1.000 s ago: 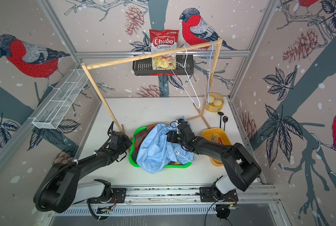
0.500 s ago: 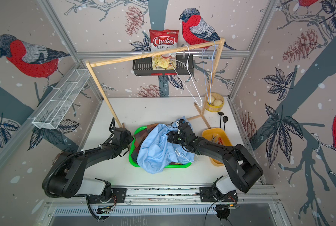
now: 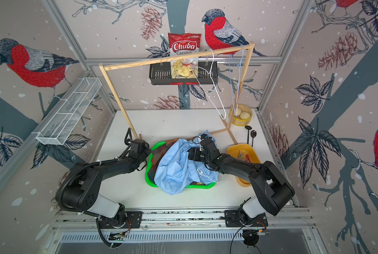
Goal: Remove the clothespins securing long-sleeve shirts to the hanger
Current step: Adjust the clothesline at the center of the board.
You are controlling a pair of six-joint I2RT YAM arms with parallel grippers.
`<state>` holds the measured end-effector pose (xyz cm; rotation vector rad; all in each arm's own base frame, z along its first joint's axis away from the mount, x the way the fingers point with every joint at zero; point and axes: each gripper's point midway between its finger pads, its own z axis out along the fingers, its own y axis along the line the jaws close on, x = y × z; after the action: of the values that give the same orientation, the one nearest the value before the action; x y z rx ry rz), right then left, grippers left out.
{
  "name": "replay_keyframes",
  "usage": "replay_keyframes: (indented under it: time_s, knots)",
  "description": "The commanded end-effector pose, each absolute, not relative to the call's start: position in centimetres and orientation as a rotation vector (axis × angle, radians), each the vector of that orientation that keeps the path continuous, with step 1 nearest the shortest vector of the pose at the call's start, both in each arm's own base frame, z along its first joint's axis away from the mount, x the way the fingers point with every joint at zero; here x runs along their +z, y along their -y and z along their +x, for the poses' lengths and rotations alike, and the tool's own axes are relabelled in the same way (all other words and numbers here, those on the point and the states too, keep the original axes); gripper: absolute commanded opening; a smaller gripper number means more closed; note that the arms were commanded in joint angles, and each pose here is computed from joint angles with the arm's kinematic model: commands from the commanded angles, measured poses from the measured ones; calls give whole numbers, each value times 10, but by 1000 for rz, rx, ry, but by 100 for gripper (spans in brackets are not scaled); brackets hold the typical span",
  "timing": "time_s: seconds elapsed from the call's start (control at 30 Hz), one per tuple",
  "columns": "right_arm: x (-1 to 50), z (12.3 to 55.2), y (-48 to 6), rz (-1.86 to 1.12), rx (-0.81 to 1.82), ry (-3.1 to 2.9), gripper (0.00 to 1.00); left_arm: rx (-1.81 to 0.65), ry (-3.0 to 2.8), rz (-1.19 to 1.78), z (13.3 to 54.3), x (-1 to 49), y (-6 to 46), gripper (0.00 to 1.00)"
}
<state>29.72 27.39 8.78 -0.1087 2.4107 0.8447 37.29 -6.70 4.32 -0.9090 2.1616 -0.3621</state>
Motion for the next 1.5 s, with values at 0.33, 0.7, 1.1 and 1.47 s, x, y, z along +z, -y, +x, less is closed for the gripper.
replay_keyframes:
  time_s: [0.33,0.7,1.1,1.47]
  knots:
    - [78,271,-250,-75,756,-2546,89,-157,-2217,-934,403,24,50,10]
    - [106,275,-251,-111,761,-2494,94,-165,-2207,-913,445,21,52,10]
    - [140,279,-250,-141,767,-2423,100,-180,-2208,-853,477,33,47,12]
    - [178,292,-244,-136,806,-2361,100,-267,-2197,-623,458,117,80,54]
